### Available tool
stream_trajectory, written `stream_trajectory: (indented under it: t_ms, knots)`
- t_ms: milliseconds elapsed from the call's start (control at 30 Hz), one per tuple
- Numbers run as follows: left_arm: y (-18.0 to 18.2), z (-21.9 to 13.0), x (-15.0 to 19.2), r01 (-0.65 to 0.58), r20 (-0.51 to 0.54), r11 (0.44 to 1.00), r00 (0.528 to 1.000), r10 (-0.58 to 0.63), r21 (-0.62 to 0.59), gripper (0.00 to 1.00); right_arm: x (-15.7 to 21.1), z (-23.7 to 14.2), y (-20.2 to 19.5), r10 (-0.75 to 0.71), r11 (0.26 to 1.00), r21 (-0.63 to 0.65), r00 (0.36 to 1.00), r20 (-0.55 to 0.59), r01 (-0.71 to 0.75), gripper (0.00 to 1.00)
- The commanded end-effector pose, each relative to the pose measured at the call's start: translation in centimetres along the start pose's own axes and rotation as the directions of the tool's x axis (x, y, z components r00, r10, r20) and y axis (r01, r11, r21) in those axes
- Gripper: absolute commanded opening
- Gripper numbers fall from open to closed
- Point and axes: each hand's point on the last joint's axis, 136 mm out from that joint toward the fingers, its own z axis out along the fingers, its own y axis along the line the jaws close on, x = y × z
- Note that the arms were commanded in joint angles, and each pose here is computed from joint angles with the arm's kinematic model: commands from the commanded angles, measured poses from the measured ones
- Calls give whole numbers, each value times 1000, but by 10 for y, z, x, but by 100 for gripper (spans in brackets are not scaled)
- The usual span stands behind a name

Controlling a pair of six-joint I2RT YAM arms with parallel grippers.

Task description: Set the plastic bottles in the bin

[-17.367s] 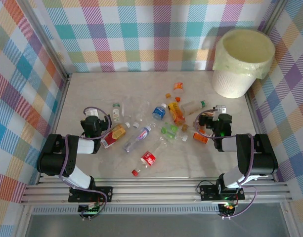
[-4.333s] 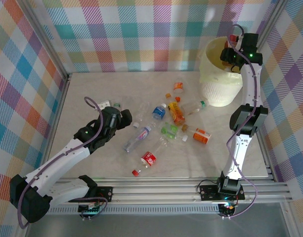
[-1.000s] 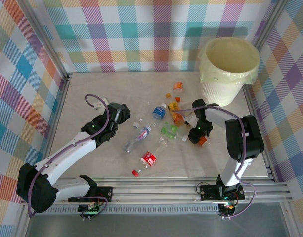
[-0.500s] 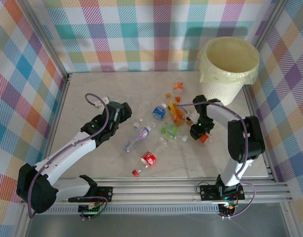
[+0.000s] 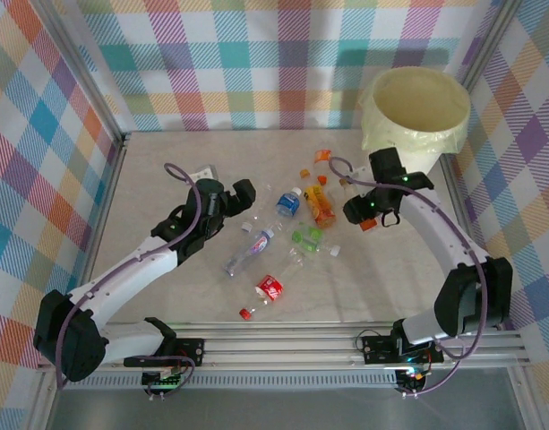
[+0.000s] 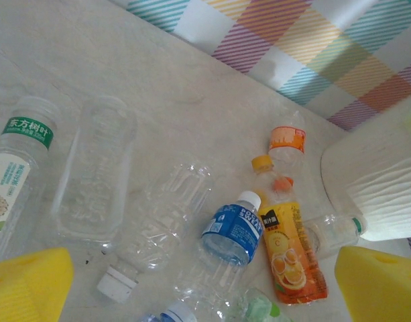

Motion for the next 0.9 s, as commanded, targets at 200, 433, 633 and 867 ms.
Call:
stream_trajectory:
  t_ms: [200, 433, 633, 867]
  knots:
    - [-18, -5, -14, 23, 30, 996, 999, -25, 81, 100, -125, -96, -2, 43, 997, -83, 847, 530, 1, 32]
    - [-13, -10, -13, 26, 30, 997, 999, -28, 66, 100, -173, -140, -45, 125, 992, -75, 730, 672, -100, 31]
    - [-7, -17, -16, 32, 48, 998, 998, -34, 45, 100, -198, -160, -100, 186, 975, -53, 669, 720, -214, 32]
    - [3, -24, -15, 50, 59, 998, 997, -51, 27, 100, -214, -164, -169, 263, 927, -16, 616, 743, -375, 33]
